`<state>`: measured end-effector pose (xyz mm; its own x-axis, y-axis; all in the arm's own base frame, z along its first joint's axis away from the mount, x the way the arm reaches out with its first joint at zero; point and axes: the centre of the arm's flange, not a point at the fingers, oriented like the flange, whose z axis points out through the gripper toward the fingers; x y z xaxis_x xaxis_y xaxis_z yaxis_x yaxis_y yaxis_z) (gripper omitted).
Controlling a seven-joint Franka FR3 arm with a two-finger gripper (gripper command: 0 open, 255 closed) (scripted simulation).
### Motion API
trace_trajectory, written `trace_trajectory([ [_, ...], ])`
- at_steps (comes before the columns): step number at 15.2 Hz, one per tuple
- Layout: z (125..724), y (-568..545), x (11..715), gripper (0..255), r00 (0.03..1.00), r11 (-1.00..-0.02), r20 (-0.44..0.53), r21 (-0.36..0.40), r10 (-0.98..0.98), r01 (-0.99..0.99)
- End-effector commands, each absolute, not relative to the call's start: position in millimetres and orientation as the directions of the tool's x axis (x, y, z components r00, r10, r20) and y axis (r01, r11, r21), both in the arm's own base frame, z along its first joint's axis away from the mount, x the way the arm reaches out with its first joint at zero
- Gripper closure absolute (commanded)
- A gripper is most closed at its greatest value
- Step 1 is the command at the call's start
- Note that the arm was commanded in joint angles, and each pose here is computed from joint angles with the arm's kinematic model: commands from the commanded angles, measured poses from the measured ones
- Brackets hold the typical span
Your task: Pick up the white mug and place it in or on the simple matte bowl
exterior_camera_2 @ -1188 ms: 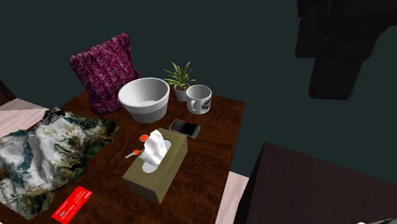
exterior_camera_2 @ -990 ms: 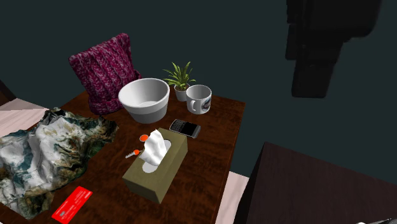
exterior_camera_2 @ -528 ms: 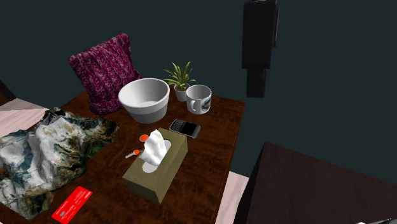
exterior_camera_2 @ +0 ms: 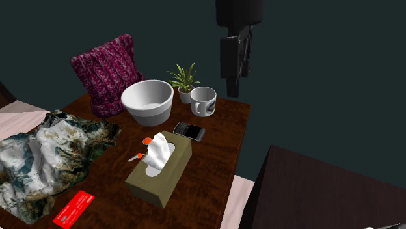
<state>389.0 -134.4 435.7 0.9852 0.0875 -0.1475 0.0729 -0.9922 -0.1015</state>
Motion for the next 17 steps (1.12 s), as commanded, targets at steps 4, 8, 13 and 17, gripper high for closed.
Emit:
trace_trajectory([
  [4, 396, -179, 419, 0, 0.988, -0.993, -0.133, -0.091, 0.08, 0.068],
  [8, 368, -214, 443, 0, 0.99, -0.994, -0.122, -0.085, 0.074, 0.064],
  [13, 332, -258, 472, 0, 0.992, -0.995, -0.108, -0.076, 0.067, 0.059],
  [17, 305, -294, 496, 0, 0.993, -0.996, -0.097, -0.07, 0.061, 0.054],
])
